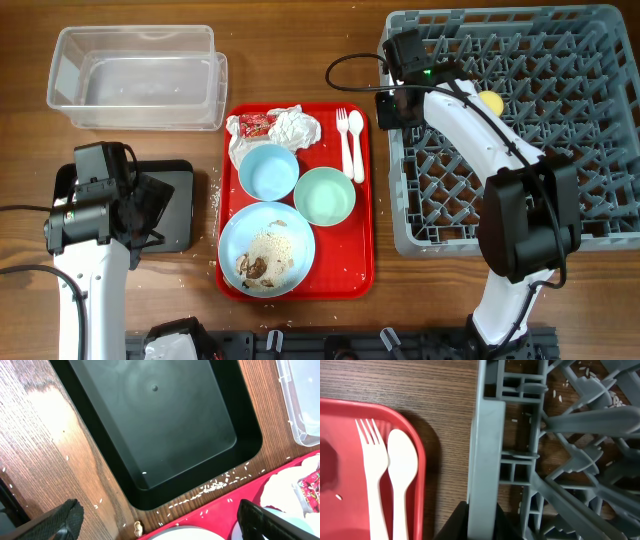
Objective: Sort waste into correct bins and load items into the dishwasher rack
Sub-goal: 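Raise the right gripper and move it back toward the red tray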
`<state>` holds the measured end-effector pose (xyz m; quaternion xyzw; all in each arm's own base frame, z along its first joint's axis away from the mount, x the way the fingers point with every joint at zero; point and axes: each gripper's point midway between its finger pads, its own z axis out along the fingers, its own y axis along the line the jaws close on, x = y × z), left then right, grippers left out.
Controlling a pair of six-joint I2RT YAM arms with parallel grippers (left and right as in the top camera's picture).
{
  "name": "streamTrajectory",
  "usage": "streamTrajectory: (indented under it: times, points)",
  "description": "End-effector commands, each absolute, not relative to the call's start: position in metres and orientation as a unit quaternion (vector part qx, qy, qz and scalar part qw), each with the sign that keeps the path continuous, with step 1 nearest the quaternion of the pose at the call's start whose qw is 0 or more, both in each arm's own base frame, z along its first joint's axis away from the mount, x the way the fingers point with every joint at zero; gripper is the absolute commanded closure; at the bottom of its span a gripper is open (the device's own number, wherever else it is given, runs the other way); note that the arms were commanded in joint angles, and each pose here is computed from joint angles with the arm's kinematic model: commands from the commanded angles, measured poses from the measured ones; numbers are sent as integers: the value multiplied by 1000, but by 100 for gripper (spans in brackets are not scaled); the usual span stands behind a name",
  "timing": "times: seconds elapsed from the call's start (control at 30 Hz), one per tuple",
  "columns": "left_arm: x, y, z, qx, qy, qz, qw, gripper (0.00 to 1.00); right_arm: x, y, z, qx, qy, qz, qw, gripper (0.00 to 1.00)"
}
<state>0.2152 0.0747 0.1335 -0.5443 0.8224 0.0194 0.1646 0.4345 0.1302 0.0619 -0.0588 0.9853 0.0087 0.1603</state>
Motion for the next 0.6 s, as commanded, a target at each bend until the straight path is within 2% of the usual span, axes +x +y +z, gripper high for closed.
streamTrajectory:
  times: [0.0,0.2,0.4,0.47,0.57]
  points:
    - [214,78,136,-551,816,24,172,0,431,144,57,-51,986,31,153,84]
    - [214,78,136,-551,816,24,172,0,446,147,63,-26,982,38,182,84]
    - [214,78,136,-551,816,24,172,0,441,145,83,-26,982,38,182,77]
    - [214,78,136,-551,816,24,172,0,439,145,100,-26,980,40,191,69]
    - [214,78,136,-551,816,24,172,0,431,142,130,-25,977,48,208,40]
